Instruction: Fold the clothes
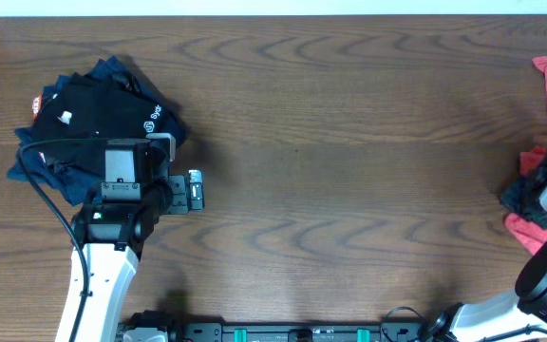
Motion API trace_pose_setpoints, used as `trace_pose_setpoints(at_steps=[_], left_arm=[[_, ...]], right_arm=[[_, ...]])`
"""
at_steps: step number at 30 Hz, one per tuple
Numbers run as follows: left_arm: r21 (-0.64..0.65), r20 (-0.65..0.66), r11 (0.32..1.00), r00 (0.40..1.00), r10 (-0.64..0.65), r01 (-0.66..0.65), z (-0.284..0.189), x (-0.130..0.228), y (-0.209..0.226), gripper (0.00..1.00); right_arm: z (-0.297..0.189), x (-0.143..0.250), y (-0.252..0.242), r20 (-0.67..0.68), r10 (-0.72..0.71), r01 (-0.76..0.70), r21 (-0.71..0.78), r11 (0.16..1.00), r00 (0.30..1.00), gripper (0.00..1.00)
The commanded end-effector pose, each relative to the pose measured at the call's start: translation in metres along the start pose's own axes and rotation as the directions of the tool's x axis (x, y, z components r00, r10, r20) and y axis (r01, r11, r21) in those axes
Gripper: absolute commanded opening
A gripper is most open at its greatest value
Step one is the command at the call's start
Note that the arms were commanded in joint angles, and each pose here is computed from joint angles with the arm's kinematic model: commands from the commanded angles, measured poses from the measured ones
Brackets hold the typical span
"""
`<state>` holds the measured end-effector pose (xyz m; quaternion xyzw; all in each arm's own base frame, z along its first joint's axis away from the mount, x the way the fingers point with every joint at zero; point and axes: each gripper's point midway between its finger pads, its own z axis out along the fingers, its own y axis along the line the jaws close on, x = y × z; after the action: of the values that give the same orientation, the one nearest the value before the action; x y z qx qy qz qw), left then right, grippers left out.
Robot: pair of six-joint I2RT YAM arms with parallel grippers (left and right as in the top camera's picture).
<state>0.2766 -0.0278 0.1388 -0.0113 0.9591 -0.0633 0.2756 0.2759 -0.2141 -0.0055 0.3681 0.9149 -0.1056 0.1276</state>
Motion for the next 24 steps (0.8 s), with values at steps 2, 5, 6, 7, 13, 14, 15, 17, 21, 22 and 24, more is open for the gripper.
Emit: trace_pose_setpoints(at_steps=[2, 5, 6, 7, 13, 14, 15, 17, 21, 22, 24], left_arm=[[0.005, 0.026, 1.0, 1.0, 0.0, 0.0, -0.004, -0.008, -0.002, 0.98], [0.008, 0.047, 1.0, 0.999, 0.002, -0.002, -0.004, -0.014, -0.003, 0.98], [0.008, 0.055, 1.0, 0.998, 0.002, -0.003, -0.004, -0.016, -0.003, 0.98], [0.009, 0.06, 1.0, 0.998, 0.003, -0.004, -0.004, -0.017, -0.003, 0.98], [0.012, 0.09, 1.0, 0.996, 0.005, -0.006, -0.005, -0.024, -0.004, 0.98], [0.012, 0.098, 1.0, 0.995, 0.006, -0.007, -0.005, -0.026, -0.004, 0.98], [0.013, 0.104, 1.0, 0.995, 0.007, -0.008, -0.005, -0.028, -0.004, 0.98], [0.014, 0.121, 1.0, 0.993, 0.008, -0.01, -0.006, -0.032, -0.005, 0.98], [0.018, 0.169, 1.0, 0.986, 0.012, -0.015, -0.007, -0.044, -0.006, 0.98], [0.019, 0.178, 1.0, 0.984, 0.013, -0.016, -0.008, -0.046, -0.006, 0.98], [0.021, 0.198, 1.0, 0.98, 0.014, -0.018, -0.009, -0.051, -0.007, 0.98]], right_arm=[[-0.028, 0.063, 0.131, -0.134, -0.221, 0.073, -0.679, 0.73, 0.966, 0.01], [-0.051, 0.079, 0.17, -0.106, -0.306, 0.11, -0.784, 0.611, 0.946, 0.01], [-0.057, 0.083, 0.182, -0.088, -0.334, 0.132, -0.802, 0.582, 0.938, 0.01], [-0.063, 0.089, 0.196, -0.067, -0.361, 0.156, -0.818, 0.554, 0.93, 0.01], [-0.101, 0.102, 0.289, 0.12, -0.409, 0.302, -0.858, 0.416, 0.904, 0.01], [-0.112, 0.1, 0.307, 0.17, -0.398, 0.335, -0.857, 0.392, 0.901, 0.01], [-0.123, 0.097, 0.325, 0.225, -0.38, 0.371, -0.85, 0.372, 0.897, 0.01], [-0.148, 0.087, 0.358, 0.335, -0.327, 0.444, -0.822, 0.357, 0.884, 0.01], [-0.197, 0.064, 0.406, 0.54, -0.21, 0.576, -0.719, 0.388, 0.815, 0.02], [-0.209, 0.06, 0.414, 0.58, -0.188, 0.602, -0.696, 0.391, 0.793, 0.02], [-0.235, 0.055, 0.428, 0.665, -0.17, 0.671, -0.637, 0.379, 0.728, 0.04]])
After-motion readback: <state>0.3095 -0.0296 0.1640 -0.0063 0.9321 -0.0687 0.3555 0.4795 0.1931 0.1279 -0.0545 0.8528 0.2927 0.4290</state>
